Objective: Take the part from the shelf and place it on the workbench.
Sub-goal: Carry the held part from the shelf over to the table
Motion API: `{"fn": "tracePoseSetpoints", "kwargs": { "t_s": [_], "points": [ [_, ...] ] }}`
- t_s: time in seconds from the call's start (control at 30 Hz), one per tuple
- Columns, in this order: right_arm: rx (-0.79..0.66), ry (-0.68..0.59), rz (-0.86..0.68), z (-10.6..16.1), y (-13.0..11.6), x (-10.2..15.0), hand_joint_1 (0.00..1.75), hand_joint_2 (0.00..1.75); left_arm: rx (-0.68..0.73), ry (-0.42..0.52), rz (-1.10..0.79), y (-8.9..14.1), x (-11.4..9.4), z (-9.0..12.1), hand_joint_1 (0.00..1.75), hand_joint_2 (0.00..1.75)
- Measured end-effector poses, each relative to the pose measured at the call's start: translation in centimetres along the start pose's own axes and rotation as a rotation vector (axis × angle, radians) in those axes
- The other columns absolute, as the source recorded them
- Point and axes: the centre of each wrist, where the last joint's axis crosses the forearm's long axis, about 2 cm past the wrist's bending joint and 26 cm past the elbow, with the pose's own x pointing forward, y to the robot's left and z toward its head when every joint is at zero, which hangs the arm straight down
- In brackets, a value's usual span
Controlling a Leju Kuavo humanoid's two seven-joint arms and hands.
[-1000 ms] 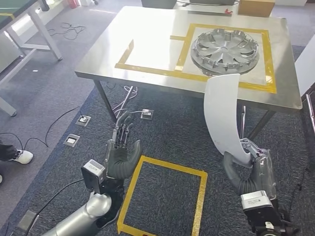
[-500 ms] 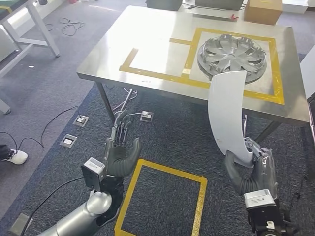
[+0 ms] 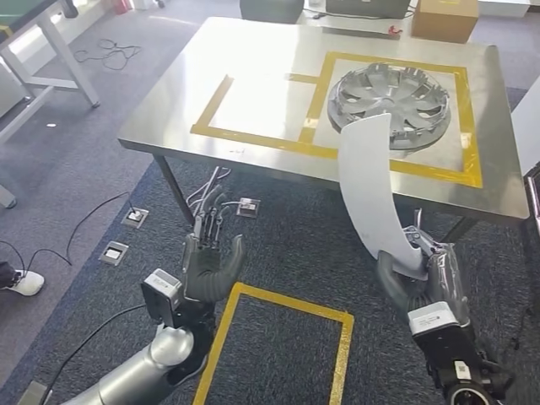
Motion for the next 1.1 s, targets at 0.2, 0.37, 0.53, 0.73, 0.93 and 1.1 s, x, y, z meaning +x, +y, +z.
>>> {"fn": "tracePoseSetpoints", "kwargs": {
  "t_s": [0.2,0.37,0.53,0.73,0.93,1.1],
  "points": [
    [0.010,0.007,0.003,-0.1,0.1,-0.3,1.75,1.75,0.000,0.003,0.000,0.0,0.0,0.1,0.00,1.75],
    [0.024,0.005,0.003,-0.4,0.2,-0.4,1.75,1.75,-0.001,0.000,0.000,-0.1,0.0,0.0,0.00,1.75],
    [0.029,0.004,0.007,-0.6,0.1,-0.5,1.75,1.75,-0.001,-0.003,0.003,-0.2,0.0,-0.1,0.00,1.75],
    [0.039,0.016,0.007,-0.5,0.3,-0.8,1.75,1.75,-0.002,-0.001,0.004,-0.2,0.0,0.0,0.00,1.75],
    [0.047,0.036,-0.014,-0.9,0.3,-0.9,1.75,1.75,-0.022,-0.013,0.014,-0.4,0.1,-0.4,0.00,1.75],
    [0.067,0.044,-0.015,-1.2,0.3,-1.2,1.75,1.75,-0.033,-0.019,0.017,-0.4,0.0,-0.6,0.00,1.75]
  ]
}}
